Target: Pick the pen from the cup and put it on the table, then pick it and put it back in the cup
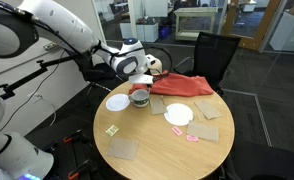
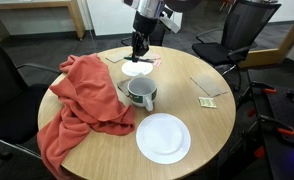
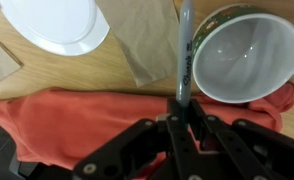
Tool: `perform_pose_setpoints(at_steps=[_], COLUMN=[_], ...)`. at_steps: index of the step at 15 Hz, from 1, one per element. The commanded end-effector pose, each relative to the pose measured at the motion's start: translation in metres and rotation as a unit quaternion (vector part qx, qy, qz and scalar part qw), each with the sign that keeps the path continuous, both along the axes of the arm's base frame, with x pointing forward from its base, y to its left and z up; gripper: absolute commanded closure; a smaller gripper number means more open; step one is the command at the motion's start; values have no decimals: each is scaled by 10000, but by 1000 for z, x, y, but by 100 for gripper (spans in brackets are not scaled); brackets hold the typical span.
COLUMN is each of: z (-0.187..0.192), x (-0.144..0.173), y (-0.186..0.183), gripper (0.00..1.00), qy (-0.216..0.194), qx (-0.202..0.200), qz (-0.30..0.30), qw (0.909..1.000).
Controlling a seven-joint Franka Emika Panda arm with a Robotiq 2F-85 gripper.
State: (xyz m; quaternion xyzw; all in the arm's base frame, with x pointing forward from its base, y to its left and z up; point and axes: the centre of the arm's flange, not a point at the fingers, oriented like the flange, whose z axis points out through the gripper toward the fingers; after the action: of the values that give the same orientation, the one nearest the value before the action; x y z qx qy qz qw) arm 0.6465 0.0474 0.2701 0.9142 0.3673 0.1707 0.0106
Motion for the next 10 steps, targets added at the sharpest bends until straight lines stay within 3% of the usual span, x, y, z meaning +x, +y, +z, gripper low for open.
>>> perform_pose_setpoints(at_steps=[1, 10], z=[8, -3], x=[-8, -21], y=[11, 32], gripper=[96, 96], qy=[-314, -593], qx=[294, 1150], qz=[232, 862], qw=[9988, 9878])
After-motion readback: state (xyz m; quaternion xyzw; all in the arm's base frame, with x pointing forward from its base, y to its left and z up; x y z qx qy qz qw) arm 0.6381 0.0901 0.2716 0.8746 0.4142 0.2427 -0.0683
